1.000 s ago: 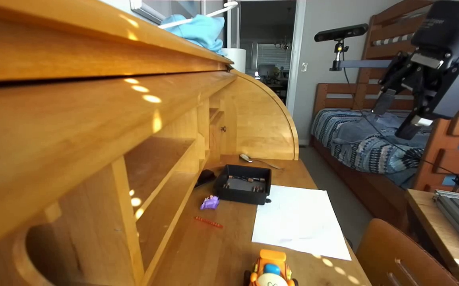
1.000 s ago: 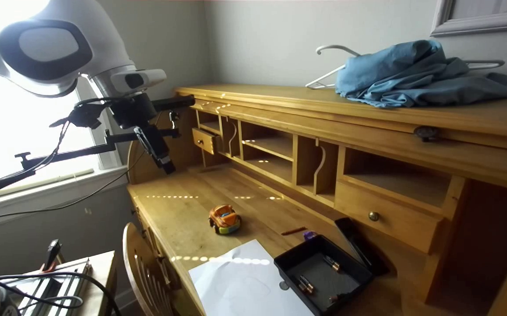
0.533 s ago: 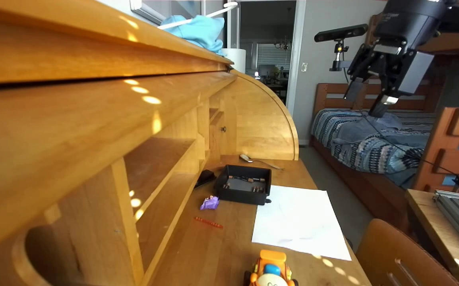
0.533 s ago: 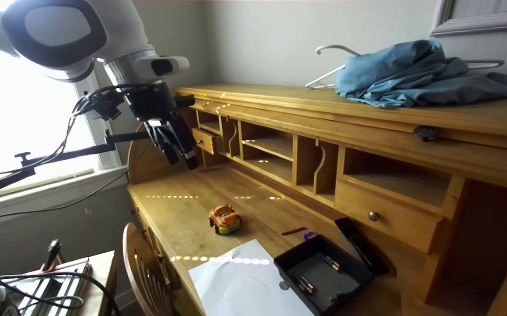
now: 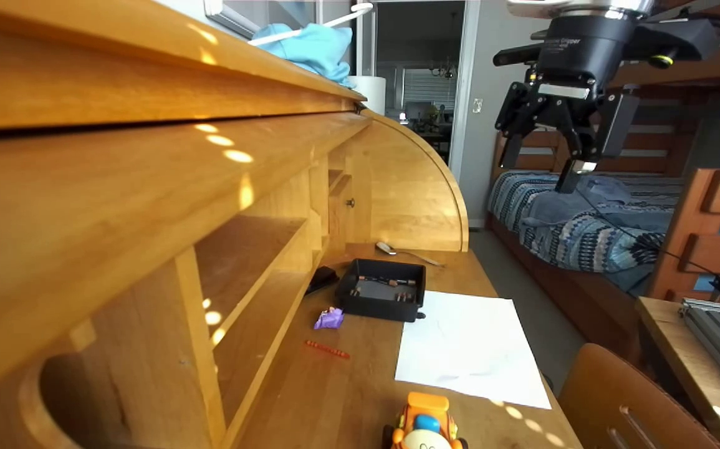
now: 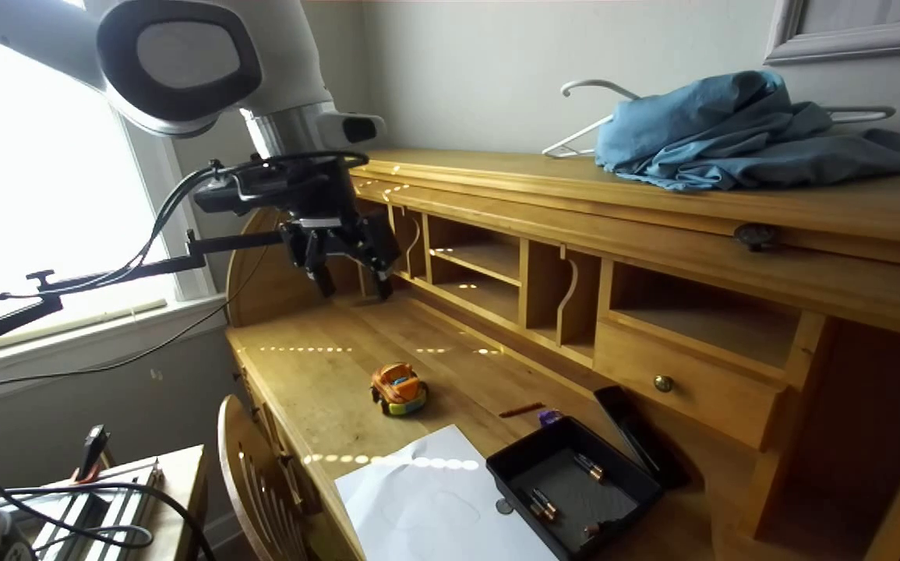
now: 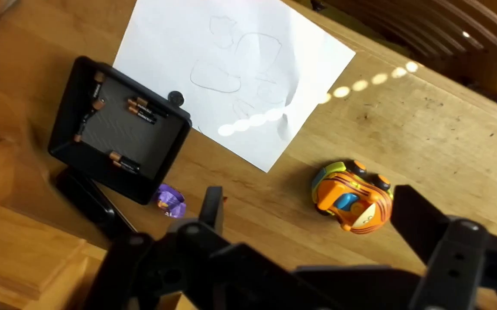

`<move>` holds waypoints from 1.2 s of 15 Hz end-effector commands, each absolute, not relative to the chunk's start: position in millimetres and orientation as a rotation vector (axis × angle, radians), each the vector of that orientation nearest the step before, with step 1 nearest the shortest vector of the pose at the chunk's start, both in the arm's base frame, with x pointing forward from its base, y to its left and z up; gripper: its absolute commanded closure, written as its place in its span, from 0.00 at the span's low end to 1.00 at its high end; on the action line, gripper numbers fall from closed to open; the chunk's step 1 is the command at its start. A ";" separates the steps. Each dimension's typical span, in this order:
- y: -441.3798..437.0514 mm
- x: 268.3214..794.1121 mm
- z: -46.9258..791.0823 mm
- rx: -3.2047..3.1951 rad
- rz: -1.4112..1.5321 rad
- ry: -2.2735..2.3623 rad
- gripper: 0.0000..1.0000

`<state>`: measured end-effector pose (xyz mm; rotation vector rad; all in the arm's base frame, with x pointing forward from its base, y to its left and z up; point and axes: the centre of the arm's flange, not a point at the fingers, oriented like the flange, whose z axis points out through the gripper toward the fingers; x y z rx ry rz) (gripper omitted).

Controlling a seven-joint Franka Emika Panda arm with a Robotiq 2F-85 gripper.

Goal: Put the car in the black box.

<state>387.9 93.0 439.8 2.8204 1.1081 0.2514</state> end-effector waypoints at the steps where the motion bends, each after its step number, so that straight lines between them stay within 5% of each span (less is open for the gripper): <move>1: 109.5 416.1 430.1 2.687 0.163 1.362 0.00; 13: 132.2 411.7 391.5 2.593 0.049 1.514 0.00; 18: 143.4 447.8 346.5 2.481 -0.081 1.752 0.00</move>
